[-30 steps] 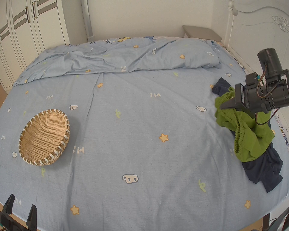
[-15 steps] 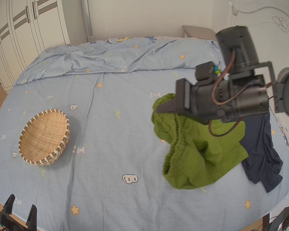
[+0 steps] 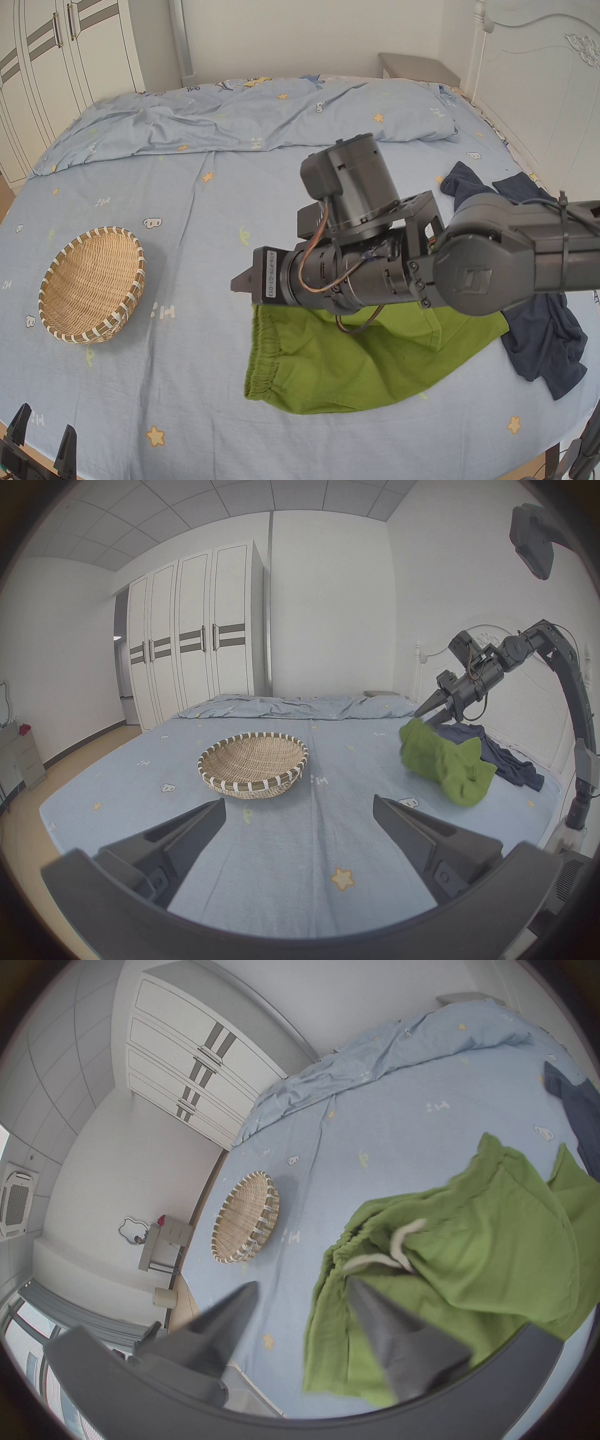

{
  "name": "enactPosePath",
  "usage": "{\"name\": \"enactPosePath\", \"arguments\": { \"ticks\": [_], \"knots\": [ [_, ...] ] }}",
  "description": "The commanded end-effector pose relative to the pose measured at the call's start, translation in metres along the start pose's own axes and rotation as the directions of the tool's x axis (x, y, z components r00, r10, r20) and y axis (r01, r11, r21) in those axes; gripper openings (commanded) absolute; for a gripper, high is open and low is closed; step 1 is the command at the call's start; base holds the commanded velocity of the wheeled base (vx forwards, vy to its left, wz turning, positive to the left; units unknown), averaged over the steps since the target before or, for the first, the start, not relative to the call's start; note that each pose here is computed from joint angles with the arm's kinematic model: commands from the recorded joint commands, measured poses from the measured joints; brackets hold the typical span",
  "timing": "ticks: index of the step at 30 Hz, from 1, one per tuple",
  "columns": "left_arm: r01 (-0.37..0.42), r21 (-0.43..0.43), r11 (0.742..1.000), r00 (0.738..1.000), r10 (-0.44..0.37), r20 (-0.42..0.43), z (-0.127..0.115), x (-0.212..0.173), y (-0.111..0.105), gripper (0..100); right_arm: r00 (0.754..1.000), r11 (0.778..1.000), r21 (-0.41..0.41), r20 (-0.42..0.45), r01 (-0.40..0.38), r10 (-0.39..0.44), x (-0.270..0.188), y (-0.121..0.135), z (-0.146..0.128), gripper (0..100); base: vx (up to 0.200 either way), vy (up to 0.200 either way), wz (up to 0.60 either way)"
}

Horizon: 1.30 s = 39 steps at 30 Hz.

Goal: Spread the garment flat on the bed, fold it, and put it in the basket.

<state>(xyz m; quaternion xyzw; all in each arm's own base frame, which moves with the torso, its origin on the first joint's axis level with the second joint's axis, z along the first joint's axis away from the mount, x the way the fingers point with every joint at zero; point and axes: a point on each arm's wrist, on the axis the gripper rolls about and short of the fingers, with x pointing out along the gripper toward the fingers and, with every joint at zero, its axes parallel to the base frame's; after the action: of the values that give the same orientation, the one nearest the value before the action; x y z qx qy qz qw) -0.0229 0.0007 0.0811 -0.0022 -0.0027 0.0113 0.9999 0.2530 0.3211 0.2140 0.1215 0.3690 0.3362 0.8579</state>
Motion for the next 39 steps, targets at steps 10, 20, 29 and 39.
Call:
{"name": "enactPosePath", "arguments": {
  "ticks": [10,20,29,39],
  "knots": [
    [-0.002,0.000,1.000,1.000,0.002,-0.001,-0.005,0.000,0.000,100,0.996,0.997,0.017,-0.052,0.071,-0.070,0.022,-0.024,-0.006,100,0.000,0.000,0.00],
    [0.001,0.001,1.000,1.000,-0.001,-0.001,-0.005,0.000,0.000,100,0.996,0.981,0.178,0.015,0.078,-0.082,-0.091,-0.107,0.007,100,0.000,0.000,0.00],
    [0.009,0.013,1.000,1.000,-0.009,-0.001,-0.005,0.000,0.000,100,0.989,0.956,0.293,0.128,0.030,-0.070,-0.150,-0.169,-0.032,100,0.000,0.000,0.00],
    [0.015,0.022,1.000,0.996,-0.017,0.088,0.015,-0.006,0.000,100,0.986,0.912,0.402,0.098,0.082,-0.132,-0.161,-0.194,-0.065,100,0.000,0.000,0.00]
  ]
}}
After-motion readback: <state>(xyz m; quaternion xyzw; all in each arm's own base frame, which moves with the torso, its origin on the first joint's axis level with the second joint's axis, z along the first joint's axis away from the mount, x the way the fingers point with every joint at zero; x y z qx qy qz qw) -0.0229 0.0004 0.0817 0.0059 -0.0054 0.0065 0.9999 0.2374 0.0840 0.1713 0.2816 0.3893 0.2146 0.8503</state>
